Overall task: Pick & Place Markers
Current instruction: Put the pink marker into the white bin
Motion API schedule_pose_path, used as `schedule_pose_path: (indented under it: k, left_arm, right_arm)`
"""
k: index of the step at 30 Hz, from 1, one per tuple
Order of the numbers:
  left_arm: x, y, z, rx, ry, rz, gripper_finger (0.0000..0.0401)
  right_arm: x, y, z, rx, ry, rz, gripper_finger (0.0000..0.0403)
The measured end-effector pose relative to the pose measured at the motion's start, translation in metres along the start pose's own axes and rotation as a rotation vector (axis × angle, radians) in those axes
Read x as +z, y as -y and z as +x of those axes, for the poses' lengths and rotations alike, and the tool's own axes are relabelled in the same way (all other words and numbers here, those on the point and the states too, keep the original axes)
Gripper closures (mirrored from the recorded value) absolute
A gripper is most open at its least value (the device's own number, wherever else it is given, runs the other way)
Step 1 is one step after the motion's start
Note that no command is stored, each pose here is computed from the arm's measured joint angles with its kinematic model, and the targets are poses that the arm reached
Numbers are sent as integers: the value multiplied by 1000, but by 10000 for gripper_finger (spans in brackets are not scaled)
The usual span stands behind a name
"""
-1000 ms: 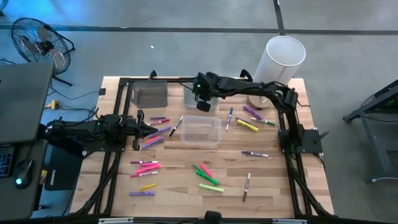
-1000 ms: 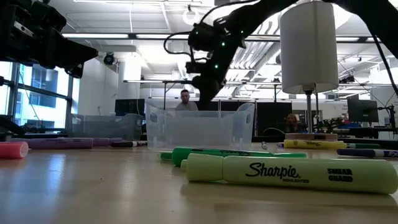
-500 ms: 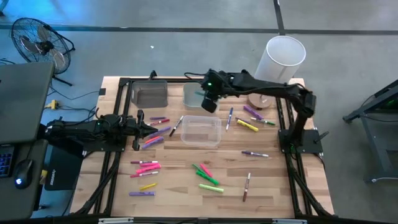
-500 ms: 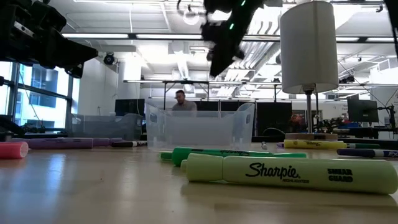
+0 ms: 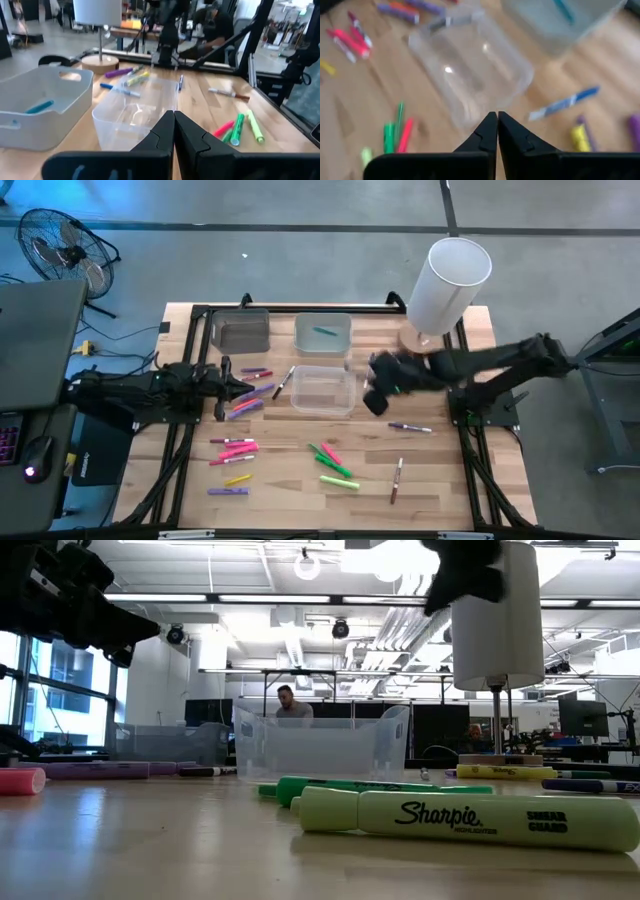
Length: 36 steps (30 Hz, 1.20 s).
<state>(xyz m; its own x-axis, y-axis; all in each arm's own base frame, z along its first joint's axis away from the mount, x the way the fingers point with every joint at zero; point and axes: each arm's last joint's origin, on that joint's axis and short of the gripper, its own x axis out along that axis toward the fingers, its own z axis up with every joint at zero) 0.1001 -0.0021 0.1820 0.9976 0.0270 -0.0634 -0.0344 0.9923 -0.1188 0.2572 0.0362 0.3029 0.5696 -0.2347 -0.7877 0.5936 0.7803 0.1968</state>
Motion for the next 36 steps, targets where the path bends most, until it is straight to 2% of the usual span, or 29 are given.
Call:
schedule_pose_path:
  k: [3,7,11,18,23,26,29,32,36]
  left_arm:
    - [12,1,6,27,-61,-11,401]
    - [32,4,23,75,-173,0,401]
    - [53,8,50,130,-312,-81,401]
    - [79,19,96,237,-718,-318,401]
    - [89,55,114,222,-884,-339,401]
    - [87,86,116,223,-911,-347,401]
    - [80,114,105,244,-929,-382,401]
    - [72,138,95,281,-928,-469,401]
    - [61,156,81,402,-953,-609,401]
  right_arm:
    - [-38,-4,-1,-7,-23,50,400]
    - [-70,-4,2,-35,-27,80,402]
    - [-86,-1,7,-57,-57,53,402]
    - [-95,5,14,-74,-116,-46,402]
    - [-97,8,14,-84,-151,-120,402]
    - [-98,8,14,-73,-167,-161,401]
    - [-98,8,14,-67,-175,-181,401]
    - [-99,7,13,-58,-176,-221,402]
    - [-98,7,13,-71,-146,-276,401]
